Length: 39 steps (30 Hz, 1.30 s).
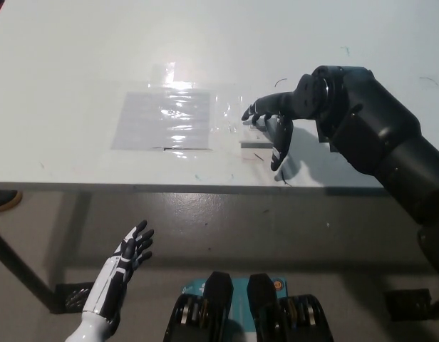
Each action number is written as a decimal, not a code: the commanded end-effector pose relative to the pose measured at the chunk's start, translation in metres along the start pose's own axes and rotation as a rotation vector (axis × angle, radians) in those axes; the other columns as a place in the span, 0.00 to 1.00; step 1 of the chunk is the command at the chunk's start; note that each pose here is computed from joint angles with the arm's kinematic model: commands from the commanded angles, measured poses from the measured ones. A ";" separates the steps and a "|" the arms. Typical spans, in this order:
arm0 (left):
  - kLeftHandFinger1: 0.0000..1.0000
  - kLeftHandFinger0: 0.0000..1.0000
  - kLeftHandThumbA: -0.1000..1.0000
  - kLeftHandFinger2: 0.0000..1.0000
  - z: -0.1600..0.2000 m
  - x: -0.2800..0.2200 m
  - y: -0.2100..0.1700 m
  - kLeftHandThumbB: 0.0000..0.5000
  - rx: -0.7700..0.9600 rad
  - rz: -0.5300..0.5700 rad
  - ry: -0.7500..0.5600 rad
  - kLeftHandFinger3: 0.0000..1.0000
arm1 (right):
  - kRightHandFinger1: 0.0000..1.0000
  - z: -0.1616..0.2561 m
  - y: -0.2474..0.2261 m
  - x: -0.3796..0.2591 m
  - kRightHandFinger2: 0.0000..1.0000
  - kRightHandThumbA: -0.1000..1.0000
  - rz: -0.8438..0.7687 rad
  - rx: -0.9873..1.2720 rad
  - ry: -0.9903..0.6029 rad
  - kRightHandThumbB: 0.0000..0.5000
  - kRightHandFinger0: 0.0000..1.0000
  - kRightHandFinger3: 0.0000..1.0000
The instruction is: A white switch is kept at the centre of the table close to the robot and the robot uses its right hand to press it to turn it on
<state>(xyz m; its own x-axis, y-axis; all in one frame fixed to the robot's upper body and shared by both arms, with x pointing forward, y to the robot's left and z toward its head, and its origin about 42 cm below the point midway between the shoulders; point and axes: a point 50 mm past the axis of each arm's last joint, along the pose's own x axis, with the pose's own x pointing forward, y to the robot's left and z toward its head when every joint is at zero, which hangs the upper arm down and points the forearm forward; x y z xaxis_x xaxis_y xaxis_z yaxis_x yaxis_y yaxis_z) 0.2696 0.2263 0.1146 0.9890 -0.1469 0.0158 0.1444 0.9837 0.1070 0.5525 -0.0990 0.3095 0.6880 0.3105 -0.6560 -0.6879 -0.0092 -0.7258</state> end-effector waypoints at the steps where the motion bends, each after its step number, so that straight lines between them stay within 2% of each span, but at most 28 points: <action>1: 1.00 1.00 1.00 1.00 0.010 0.003 0.002 0.11 -0.003 0.003 -0.048 1.00 | 1.00 0.006 -0.007 -0.003 1.00 1.00 0.015 -0.033 0.031 0.69 1.00 1.00; 3: 1.00 1.00 1.00 1.00 0.010 0.003 0.003 0.09 -0.002 0.004 -0.044 1.00 | 1.00 0.005 -0.005 -0.002 1.00 1.00 0.030 -0.040 0.036 0.66 1.00 1.00; 10: 1.00 1.00 1.00 1.00 0.008 0.001 0.003 0.09 -0.007 0.002 -0.045 1.00 | 1.00 0.007 -0.005 0.001 1.00 1.00 0.069 -0.035 0.064 0.72 1.00 1.00; 18: 1.00 1.00 1.00 1.00 0.006 -0.001 0.001 0.10 -0.003 0.006 -0.041 1.00 | 1.00 0.008 -0.008 -0.003 1.00 1.00 0.077 -0.037 0.061 0.71 1.00 1.00; 20: 1.00 1.00 1.00 1.00 0.006 -0.001 0.001 0.12 -0.002 0.007 -0.035 1.00 | 1.00 0.009 -0.016 -0.011 1.00 1.00 0.036 -0.032 0.032 0.78 1.00 1.00; 22: 1.00 1.00 1.00 1.00 0.007 -0.001 0.001 0.11 -0.006 0.010 -0.032 1.00 | 1.00 0.012 -0.033 -0.025 1.00 1.00 -0.049 -0.030 -0.009 0.76 1.00 1.00; 23: 1.00 1.00 1.00 1.00 0.007 -0.001 0.001 0.10 -0.010 0.010 -0.032 1.00 | 1.00 0.013 -0.043 -0.035 1.00 1.00 -0.081 -0.019 -0.036 0.72 1.00 1.00; 25: 1.00 1.00 1.00 1.00 0.007 -0.002 0.001 0.11 -0.005 0.015 -0.026 1.00 | 1.00 0.014 -0.063 -0.051 1.00 1.00 -0.126 0.013 -0.092 0.73 1.00 1.00; 30: 1.00 1.00 1.00 1.00 0.007 -0.001 0.001 0.15 -0.006 0.013 -0.030 1.00 | 1.00 0.008 -0.108 -0.104 1.00 1.00 -0.321 0.136 -0.243 0.59 1.00 1.00; 33: 1.00 1.00 1.00 1.00 0.007 0.000 0.002 0.08 -0.005 0.003 -0.042 1.00 | 1.00 -0.002 -0.129 -0.145 1.00 1.00 -0.495 0.216 -0.396 0.50 1.00 1.00; 34: 1.00 1.00 1.00 1.00 0.007 0.000 0.002 0.08 -0.007 0.001 -0.041 1.00 | 1.00 -0.005 -0.131 -0.155 1.00 1.00 -0.541 0.243 -0.437 0.48 1.00 1.00; 35: 1.00 1.00 1.00 1.00 0.007 0.000 0.002 0.10 -0.007 0.001 -0.039 1.00 | 1.00 -0.008 -0.133 -0.171 1.00 1.00 -0.581 0.246 -0.463 0.55 1.00 1.00; 39: 1.00 1.00 1.00 1.00 0.010 0.006 0.001 0.12 -0.015 -0.001 -0.045 1.00 | 1.00 -0.027 -0.126 -0.226 1.00 1.00 -0.695 0.238 -0.536 0.58 1.00 1.00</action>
<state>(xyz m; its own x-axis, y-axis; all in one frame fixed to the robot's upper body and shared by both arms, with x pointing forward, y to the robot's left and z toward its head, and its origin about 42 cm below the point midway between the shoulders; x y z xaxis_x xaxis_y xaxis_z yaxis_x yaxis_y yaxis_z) 0.2685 0.2262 0.1135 0.9892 -0.1458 0.0114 0.1438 0.9840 0.1050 0.5313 -0.1612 0.4735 0.8236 0.5515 -0.1326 -0.3979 0.3951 -0.8280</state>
